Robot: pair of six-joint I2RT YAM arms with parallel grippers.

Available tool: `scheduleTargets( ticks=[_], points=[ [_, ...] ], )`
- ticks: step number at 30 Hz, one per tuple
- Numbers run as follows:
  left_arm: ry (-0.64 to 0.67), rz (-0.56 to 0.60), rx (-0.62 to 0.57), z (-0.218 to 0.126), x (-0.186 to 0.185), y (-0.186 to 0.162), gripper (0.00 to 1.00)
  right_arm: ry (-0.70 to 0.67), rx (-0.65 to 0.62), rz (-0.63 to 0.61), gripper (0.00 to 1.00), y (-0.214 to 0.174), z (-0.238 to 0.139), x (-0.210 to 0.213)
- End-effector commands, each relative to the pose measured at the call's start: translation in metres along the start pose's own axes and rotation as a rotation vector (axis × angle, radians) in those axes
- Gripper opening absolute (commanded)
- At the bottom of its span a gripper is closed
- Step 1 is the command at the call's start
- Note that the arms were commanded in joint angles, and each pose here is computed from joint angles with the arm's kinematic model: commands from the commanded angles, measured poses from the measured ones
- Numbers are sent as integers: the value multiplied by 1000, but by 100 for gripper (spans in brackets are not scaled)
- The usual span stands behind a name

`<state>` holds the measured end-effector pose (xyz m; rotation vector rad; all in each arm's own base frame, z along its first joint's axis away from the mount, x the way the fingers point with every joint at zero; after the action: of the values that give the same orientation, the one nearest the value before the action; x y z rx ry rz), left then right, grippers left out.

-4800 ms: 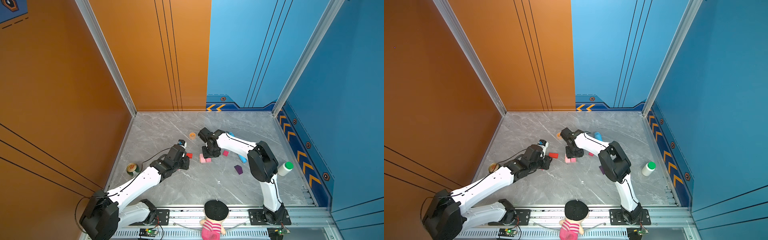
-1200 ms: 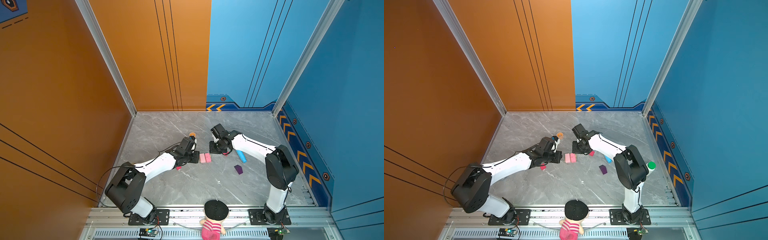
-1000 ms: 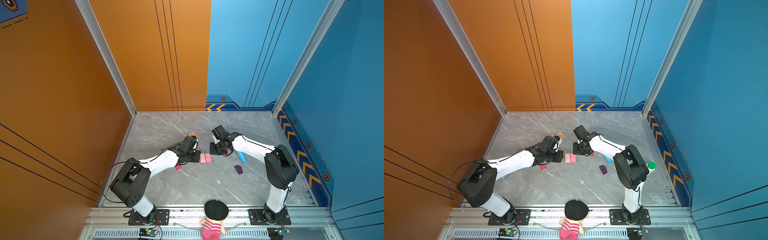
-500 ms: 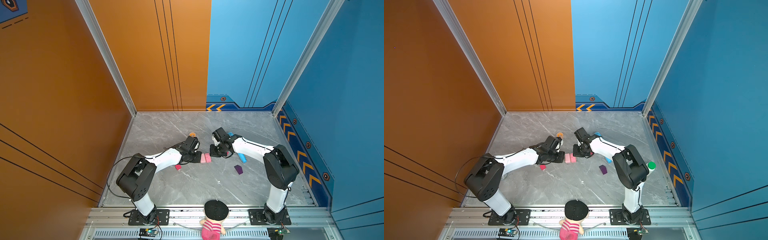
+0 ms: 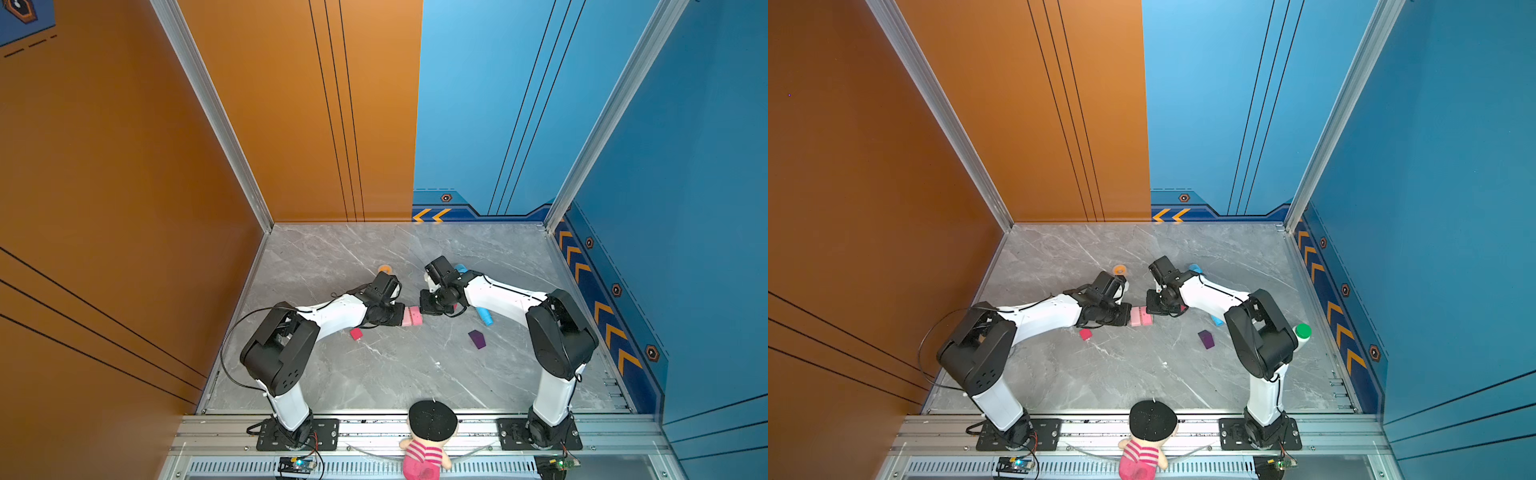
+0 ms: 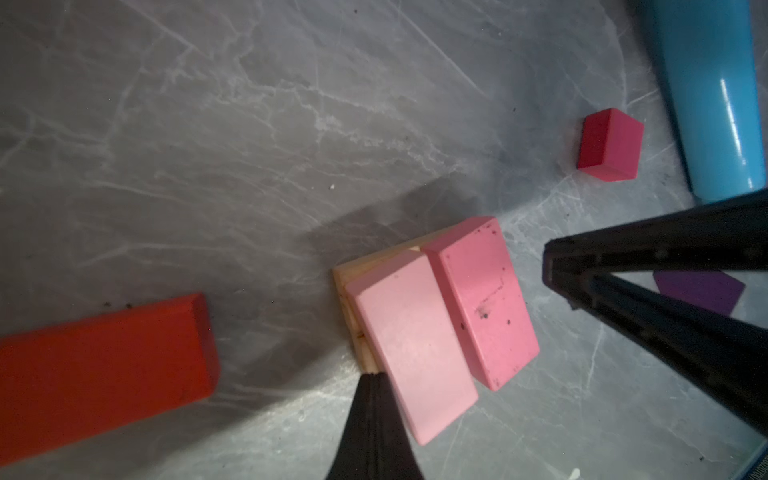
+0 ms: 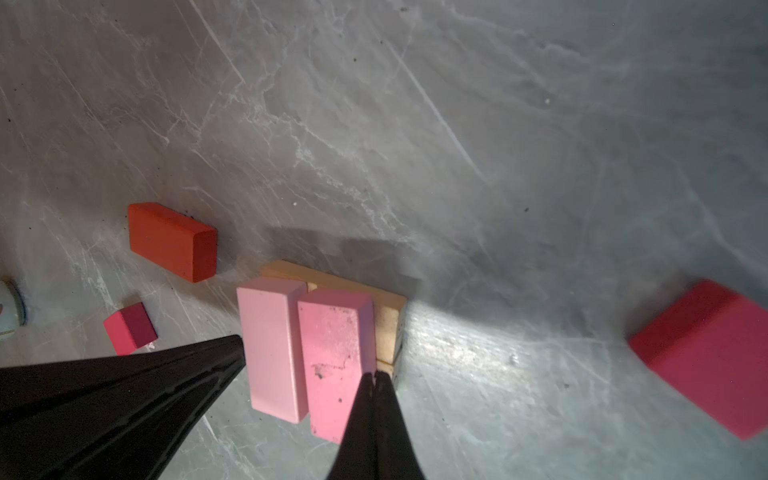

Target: Build the wood block tower

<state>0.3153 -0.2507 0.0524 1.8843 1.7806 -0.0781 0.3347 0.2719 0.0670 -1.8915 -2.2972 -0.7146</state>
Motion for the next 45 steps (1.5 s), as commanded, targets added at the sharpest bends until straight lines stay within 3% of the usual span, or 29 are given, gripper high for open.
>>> scheduleTargets(
  ticks=[1, 45],
  points=[
    [-8, -1, 13, 0, -1, 4, 0, 7, 1, 14, 0, -3, -1, 0],
    [-17, 1, -3, -2, -5, 16, 0, 3, 51, 28, 0, -17, 14, 2]
  ],
)
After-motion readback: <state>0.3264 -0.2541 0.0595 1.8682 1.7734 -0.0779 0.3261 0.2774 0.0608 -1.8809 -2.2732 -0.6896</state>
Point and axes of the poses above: each gripper's point midway between its finger pads, its own z axis out along the fingers, its own x axis along the line the jaws close on, y = z × x, the point moved 1 cm from there along -z, back along the fingers, and after that the axes turned 7 degrees about -z, right-handed, at the moved point
